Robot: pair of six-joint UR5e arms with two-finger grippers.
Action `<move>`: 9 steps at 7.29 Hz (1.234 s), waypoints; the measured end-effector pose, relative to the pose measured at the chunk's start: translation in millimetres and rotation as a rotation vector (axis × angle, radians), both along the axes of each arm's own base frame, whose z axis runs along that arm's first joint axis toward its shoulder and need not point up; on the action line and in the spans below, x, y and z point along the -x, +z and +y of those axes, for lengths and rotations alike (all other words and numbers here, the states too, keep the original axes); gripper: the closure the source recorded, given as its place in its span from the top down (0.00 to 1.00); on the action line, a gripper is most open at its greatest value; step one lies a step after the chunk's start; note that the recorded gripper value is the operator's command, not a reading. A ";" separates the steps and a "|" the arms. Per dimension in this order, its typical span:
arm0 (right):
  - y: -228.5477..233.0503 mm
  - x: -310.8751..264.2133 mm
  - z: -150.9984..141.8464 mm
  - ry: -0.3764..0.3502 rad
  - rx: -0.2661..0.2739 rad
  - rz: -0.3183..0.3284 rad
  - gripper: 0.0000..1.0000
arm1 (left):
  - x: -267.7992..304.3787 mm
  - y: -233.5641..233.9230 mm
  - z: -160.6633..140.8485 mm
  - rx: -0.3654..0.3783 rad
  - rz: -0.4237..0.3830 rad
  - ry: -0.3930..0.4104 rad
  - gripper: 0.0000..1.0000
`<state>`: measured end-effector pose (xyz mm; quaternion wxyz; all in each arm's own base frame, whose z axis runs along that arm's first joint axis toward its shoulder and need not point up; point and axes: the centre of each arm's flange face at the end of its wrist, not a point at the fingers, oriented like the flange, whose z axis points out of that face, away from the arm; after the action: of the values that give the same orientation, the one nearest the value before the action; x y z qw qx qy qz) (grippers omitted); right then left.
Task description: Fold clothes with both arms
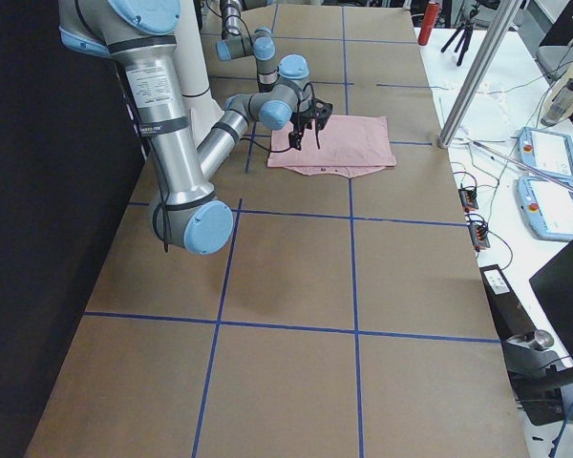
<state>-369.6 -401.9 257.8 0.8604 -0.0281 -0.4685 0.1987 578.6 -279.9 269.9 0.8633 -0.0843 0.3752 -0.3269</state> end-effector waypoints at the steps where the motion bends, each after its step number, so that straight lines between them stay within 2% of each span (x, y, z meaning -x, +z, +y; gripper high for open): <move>1: -0.2 0.0 0.1 -0.001 0.000 -0.001 1.00 | 0.5 -1.0 -1.7 -0.001 0.001 -0.002 0.68; 3: 0.1 -0.4 -0.2 0.000 0.001 0.000 1.00 | -0.1 -2.3 -2.5 -0.001 0.003 -0.004 0.60; 4: 0.3 -0.7 -0.1 -0.001 0.001 0.000 1.00 | -1.2 -1.9 -2.6 0.000 0.002 -0.004 0.50; 5: 0.0 -1.1 0.1 0.000 0.001 -0.001 1.00 | -2.9 -0.9 -2.5 0.001 0.000 -0.004 0.22; 6: -0.2 -1.3 0.3 0.000 0.001 -0.002 1.00 | -3.8 -1.5 -2.3 0.002 0.001 -0.004 0.00; 9: -0.4 -1.9 0.0 0.000 0.002 -0.003 1.00 | -1.9 -7.2 -0.9 -0.004 0.012 0.002 0.00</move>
<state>-367.8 -401.9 257.4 0.8597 -0.0292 -0.4694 0.1992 580.5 -280.8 262.7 0.8614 -0.0850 0.3811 -0.3248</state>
